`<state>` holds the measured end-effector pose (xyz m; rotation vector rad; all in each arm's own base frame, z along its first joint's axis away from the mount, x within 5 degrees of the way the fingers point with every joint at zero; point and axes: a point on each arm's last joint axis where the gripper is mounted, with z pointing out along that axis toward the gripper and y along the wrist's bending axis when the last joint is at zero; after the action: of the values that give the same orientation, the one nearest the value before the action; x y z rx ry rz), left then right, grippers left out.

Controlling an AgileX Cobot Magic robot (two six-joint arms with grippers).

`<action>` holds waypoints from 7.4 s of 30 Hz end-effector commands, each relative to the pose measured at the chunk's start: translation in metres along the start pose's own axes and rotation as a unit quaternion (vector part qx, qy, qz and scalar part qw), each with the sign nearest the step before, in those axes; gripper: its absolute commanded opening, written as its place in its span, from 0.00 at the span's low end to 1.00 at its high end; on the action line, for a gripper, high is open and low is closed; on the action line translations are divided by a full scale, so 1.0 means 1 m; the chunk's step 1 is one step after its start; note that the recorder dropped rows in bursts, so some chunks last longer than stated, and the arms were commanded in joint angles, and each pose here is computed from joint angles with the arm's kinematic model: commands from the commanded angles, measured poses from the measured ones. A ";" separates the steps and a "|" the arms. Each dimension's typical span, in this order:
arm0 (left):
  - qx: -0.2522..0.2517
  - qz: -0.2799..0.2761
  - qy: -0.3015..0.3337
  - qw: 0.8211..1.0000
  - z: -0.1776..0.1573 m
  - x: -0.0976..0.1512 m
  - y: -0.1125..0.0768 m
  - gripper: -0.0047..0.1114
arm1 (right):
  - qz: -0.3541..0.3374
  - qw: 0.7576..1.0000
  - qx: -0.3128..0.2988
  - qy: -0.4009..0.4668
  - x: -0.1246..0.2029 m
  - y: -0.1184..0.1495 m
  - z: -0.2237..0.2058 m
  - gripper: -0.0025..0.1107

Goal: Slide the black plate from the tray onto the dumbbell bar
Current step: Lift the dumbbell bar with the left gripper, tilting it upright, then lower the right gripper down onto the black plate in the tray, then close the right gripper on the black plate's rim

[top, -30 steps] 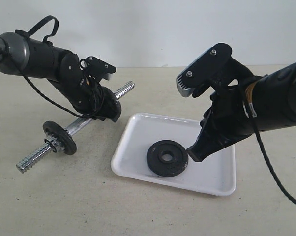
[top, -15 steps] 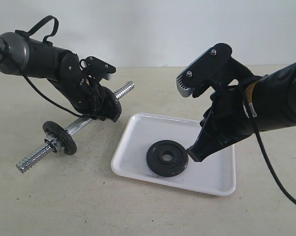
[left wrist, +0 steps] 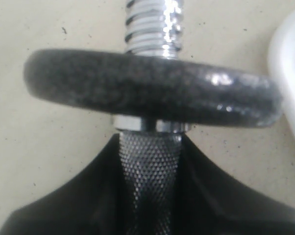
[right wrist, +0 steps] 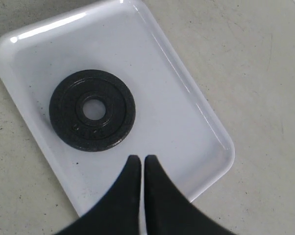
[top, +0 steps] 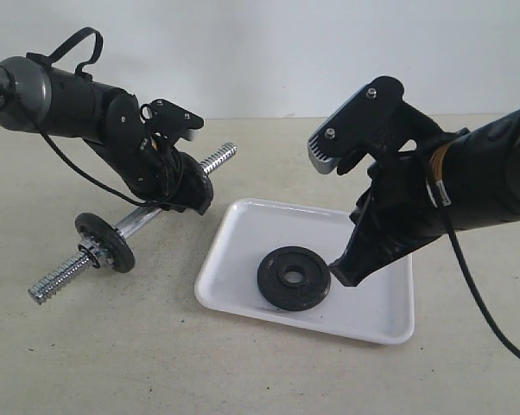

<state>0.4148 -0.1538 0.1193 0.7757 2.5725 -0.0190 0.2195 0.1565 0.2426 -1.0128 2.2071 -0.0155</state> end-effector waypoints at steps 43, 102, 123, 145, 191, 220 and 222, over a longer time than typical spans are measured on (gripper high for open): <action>-0.003 -0.014 -0.033 0.999 -0.111 -0.019 0.004 0.08 | -0.086 0.995 0.038 -0.041 -0.010 -0.006 -0.002 0.02; 0.014 0.024 -0.142 0.990 -0.171 0.012 -0.041 0.08 | -0.056 0.961 -0.180 0.201 -0.034 -0.003 0.073 0.02; -0.006 0.052 -0.139 0.989 -0.194 0.018 -0.038 0.08 | 0.068 0.972 -0.117 0.194 -0.048 -0.005 0.130 0.02; -0.005 0.049 -0.133 0.990 -0.200 0.020 -0.037 0.08 | 0.145 0.962 -0.149 0.176 -0.052 0.005 0.137 0.94; -0.013 0.046 -0.167 0.985 -0.241 0.027 -0.036 0.08 | 0.203 0.938 -0.080 0.269 -0.036 0.022 0.179 0.94; -0.013 0.047 -0.167 0.985 -0.240 0.027 -0.036 0.08 | 0.191 0.937 -0.083 0.279 -0.035 0.022 0.177 0.94; -0.013 0.047 -0.167 0.985 -0.240 0.027 -0.036 0.08 | 0.190 0.938 -0.083 0.279 -0.035 0.022 0.177 0.92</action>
<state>0.2741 -0.1360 0.2834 0.8643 2.4121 -0.0719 0.3270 0.2411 0.1274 -0.6885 2.9391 0.0640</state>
